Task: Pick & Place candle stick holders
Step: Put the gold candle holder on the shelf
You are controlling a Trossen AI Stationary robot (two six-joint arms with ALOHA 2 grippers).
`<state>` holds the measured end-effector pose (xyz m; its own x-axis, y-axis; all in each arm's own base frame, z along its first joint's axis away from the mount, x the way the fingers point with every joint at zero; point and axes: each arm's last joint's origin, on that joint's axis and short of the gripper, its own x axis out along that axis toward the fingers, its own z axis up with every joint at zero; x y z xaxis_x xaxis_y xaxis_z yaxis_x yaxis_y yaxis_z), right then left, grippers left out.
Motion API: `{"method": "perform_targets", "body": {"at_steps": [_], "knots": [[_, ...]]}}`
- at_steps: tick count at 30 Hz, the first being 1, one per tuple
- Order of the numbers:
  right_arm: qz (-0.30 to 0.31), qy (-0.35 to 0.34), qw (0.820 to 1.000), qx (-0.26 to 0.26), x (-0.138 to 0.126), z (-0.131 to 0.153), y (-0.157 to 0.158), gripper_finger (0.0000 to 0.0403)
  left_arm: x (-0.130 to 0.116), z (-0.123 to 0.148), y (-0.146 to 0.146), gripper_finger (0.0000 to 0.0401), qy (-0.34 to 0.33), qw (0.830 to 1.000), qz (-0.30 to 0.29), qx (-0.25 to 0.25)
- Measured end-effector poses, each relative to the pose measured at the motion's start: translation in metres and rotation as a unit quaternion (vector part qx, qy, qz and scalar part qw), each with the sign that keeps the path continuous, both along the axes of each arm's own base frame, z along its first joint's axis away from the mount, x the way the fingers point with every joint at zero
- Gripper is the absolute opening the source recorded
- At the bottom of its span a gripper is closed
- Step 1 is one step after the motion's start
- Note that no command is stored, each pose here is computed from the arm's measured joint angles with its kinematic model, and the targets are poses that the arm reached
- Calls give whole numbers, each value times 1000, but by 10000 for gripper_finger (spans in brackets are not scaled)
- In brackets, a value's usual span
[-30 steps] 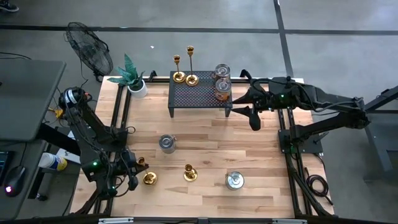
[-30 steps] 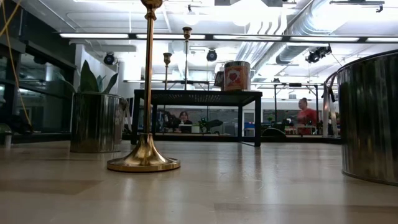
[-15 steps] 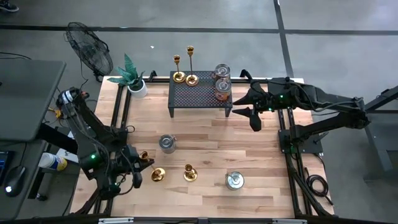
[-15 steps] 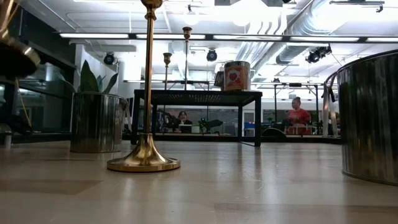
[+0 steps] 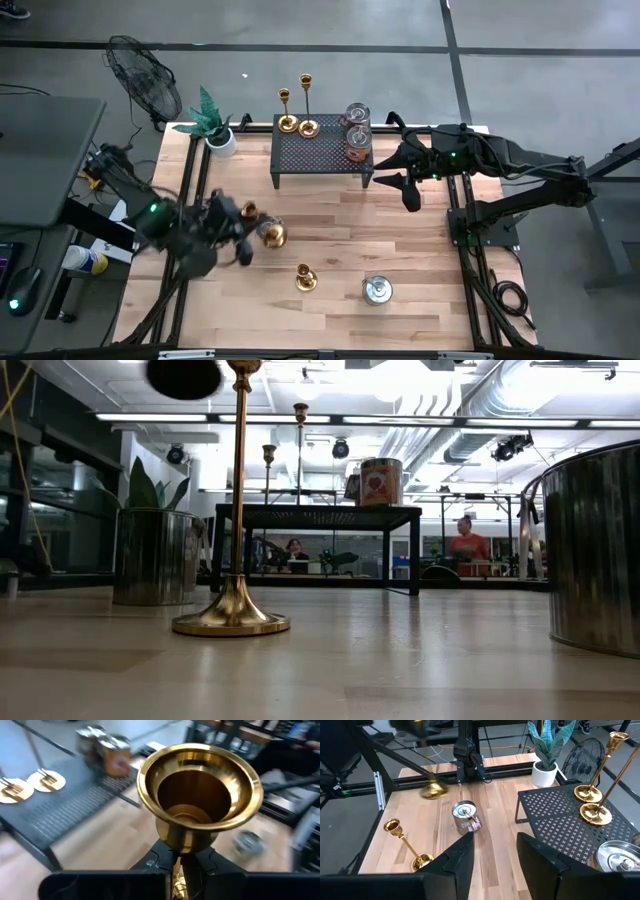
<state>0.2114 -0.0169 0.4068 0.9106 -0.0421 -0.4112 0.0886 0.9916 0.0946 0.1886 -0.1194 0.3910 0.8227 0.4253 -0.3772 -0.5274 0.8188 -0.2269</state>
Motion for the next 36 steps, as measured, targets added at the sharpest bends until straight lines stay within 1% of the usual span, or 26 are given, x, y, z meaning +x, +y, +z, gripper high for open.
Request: {"method": "perform_targets", "body": {"at_steps": [5, 8, 11, 14, 19, 24, 27, 30, 32, 34, 36], "knots": [[-1, -1, 1000, 3, 0, 0, 0, 140, 18, 14, 38, 9, 21, 997, 58, 50], [-10, 0, 1000, -8, 0, 0, -1, 140, 28, 16, 64, 9, 47, 993, 81, 67], [-29, 1, 999, -18, 0, 0, -2, 140, 38, 17, 92, 9, 70, 991, 87, 69], [-44, 1, 999, -25, 0, 0, -3, 140, 45, 19, 119, 9, 88, 989, 83, 83], [-67, 1, 997, -27, 0, 0, -4, 140, 46, 24, 163, 9, 106, 984, 89, 110], [-88, 2, 996, -35, -1, 0, -5, 140, 43, 24, 200, 9, 113, 984, 71, 117], [-95, 2, 995, -39, -1, 0, -6, 140, 46, 19, 217, 9, 123, 984, 47, 117], [-93, 3, 995, -48, -1, 0, -6, 140, 53, 13, 232, 9, 128, 985, 6, 116], [-92, 4, 994, -50, -1, 0, -6, 140, 56, 7, 241, 9, 143, 983, -9, 116], [-94, 4, 994, -51, -1, 0, -6, 140, 59, 2, 249, 9, 157, 981, -6, 117], [-98, 4, 994, -54, -1, 0, -6, 140, 62, -1, 257, 9, 154, 981, -1, 117]]}}
